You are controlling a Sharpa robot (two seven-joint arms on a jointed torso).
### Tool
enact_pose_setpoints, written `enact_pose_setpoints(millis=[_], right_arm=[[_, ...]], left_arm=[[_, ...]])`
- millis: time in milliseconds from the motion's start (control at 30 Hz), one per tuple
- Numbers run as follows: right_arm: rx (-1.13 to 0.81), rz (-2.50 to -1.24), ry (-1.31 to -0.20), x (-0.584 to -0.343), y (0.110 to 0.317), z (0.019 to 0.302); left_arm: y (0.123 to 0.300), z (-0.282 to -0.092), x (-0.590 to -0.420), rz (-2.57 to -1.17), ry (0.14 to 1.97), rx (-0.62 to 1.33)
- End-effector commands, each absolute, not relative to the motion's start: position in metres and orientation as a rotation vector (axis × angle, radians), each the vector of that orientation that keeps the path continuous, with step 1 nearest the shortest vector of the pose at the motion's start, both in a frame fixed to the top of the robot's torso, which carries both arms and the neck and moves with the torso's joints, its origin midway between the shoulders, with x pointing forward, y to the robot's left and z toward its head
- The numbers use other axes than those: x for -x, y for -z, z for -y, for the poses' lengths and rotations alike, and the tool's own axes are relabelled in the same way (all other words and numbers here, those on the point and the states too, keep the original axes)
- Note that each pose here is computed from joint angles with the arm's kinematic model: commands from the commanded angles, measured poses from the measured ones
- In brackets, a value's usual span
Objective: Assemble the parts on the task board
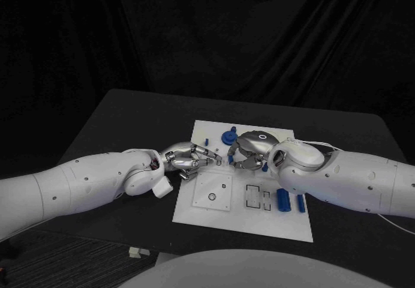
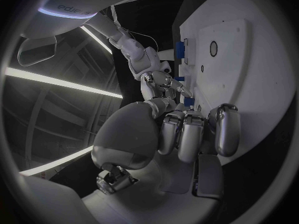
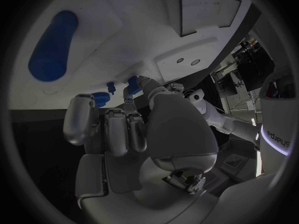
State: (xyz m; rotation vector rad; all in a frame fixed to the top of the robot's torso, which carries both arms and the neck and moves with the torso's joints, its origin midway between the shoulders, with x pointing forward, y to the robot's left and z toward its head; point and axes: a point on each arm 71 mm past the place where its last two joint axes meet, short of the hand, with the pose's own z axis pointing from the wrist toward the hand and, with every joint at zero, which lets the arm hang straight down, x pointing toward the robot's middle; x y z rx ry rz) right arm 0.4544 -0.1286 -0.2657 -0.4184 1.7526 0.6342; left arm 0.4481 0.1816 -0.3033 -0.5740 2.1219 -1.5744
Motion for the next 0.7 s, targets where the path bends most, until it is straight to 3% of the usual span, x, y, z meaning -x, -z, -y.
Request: enact_pose_setpoints(millis=[33,700], right_arm=[[0.420,-1.779,-0.605,-0.4538,0.2696,0.1301],[0.423,-1.791,-0.598,-0.4538,0.2711,0.1310]], left_arm=[[0.3026,-0.1797,-0.4477,-2.113,1.593,0.574],[0.3033,-0.1804,-0.4482,-2.119,1.588,0.576]])
